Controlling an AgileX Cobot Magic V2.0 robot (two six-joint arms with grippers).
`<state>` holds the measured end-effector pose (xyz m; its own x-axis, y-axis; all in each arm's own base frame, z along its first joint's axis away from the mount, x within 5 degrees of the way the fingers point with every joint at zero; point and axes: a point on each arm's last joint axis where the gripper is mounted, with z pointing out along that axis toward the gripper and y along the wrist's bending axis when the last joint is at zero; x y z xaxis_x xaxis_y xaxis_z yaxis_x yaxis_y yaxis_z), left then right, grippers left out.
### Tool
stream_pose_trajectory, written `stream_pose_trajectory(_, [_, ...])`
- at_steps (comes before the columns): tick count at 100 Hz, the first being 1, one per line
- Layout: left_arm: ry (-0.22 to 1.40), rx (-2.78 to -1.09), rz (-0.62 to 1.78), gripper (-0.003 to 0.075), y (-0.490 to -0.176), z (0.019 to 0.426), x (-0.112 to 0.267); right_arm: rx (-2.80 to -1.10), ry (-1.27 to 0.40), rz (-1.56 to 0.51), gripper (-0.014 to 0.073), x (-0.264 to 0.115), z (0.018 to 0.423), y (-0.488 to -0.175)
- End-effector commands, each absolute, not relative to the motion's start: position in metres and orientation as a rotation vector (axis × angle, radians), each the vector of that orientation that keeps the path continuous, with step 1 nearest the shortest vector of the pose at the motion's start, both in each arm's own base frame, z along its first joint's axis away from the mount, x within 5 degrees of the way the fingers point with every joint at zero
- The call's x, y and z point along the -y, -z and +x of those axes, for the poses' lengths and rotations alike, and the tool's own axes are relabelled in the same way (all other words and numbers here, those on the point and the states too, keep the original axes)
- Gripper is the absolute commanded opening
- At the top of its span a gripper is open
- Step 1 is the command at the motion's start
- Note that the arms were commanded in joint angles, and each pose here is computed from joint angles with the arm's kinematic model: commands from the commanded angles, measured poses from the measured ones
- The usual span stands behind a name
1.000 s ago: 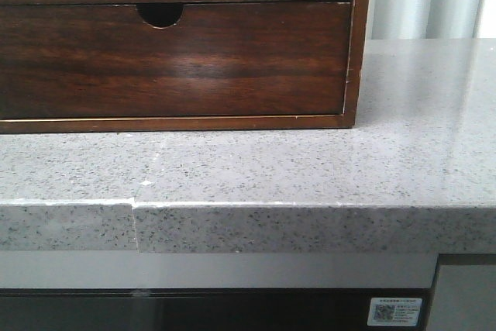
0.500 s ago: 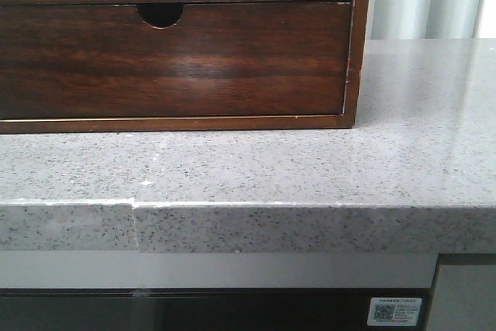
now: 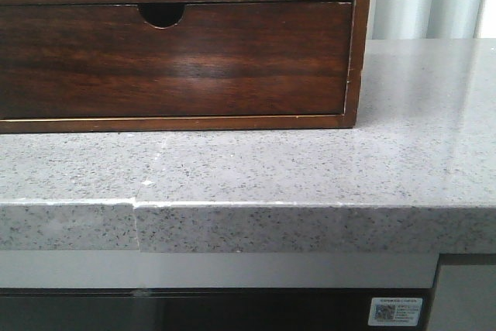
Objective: Put scissors in drawer with both arms
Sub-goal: 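Hook the left gripper around the white drawer handle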
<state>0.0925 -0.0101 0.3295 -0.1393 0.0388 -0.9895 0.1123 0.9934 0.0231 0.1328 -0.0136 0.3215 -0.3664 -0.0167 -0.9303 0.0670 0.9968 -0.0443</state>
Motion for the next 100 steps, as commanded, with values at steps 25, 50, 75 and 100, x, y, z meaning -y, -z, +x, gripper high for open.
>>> stream_pose_trajectory(25, [0.415,-1.677,-0.109,0.0543,-0.342,0.106,0.021,-1.966,0.156,0.133,0.0556,0.028,0.136,-0.334])
stream_pose_trajectory(50, [0.825,-1.791,-0.322,0.0543,-0.329,0.133,0.045,-1.966,0.156,0.133,0.0556,0.028,0.136,-0.334])
stream_pose_trajectory(75, [0.986,-1.844,-0.443,0.0543,-0.319,0.160,0.071,-1.966,0.156,0.133,0.0556,0.028,0.136,-0.334])
stream_pose_trajectory(100, [1.046,-1.852,-0.399,0.0543,-0.335,0.177,0.095,-1.968,0.155,0.133,0.0556,0.028,0.136,-0.334])
